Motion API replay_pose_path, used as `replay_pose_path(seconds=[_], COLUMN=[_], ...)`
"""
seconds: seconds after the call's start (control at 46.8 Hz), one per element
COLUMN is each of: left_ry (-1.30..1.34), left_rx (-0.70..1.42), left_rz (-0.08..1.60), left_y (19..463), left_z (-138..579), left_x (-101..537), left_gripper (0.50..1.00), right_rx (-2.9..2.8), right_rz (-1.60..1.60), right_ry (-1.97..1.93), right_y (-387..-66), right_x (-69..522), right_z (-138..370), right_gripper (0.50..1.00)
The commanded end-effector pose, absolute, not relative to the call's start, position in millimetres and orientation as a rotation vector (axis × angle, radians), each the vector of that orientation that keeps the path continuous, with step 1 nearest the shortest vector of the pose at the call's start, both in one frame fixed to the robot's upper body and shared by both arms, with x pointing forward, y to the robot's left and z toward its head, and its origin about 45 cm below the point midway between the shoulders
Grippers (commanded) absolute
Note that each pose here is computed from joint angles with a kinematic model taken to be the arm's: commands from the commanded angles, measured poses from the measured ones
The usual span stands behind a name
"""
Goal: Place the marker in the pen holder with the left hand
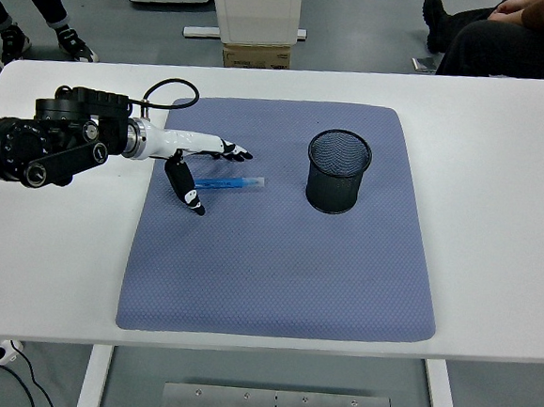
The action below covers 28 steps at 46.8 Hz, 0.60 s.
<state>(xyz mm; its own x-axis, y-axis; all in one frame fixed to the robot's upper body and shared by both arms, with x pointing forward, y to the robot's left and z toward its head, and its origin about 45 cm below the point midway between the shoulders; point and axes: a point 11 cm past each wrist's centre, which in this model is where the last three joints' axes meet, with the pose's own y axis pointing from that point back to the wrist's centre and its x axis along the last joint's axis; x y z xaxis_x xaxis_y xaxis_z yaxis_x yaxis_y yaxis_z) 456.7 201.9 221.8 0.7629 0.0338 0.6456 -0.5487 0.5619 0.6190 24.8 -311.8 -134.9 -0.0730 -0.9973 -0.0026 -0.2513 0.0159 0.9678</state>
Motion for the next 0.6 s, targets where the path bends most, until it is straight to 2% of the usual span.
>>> replay_pose_path(seconds=[0.0, 0.128, 0.192, 0.342, 0.491, 0.577], left_ry=[-0.630, -0.629, -0.629, -0.636, -0.649, -0.649], left_rx=[0.921, 0.920, 0.920, 0.924, 0.935, 0.935], left_rz=[0.369, 0.365, 0.365, 0.361, 0.347, 0.346], left_y=[201.8, 200.2, 200.2, 200.2, 200.2, 199.4], left_z=[221.8, 221.3, 221.3, 221.8, 220.2, 220.0], left_x=[456.7, 456.3, 456.3, 456.5, 455.8, 455.6], left_gripper=[1.000, 0.933, 0.927, 0.819, 0.766, 0.763], right_rx=[1.354, 1.355, 1.354, 1.355, 1.354, 1.355], right_rz=[-1.127, -1.128, -1.126, -1.128, -1.126, -1.128], right_ry=[-1.454, -1.454, -1.454, -1.454, -1.454, -1.454], right_y=[-311.9, -311.7, -311.9, -311.7, -311.9, -311.7], right_x=[24.8, 24.8, 24.8, 24.8, 24.8, 24.8], right_z=[-134.9, -134.9, -134.9, -134.9, -134.9, -134.9], right_gripper=[1.000, 1.000, 1.000, 1.000, 1.000, 1.000])
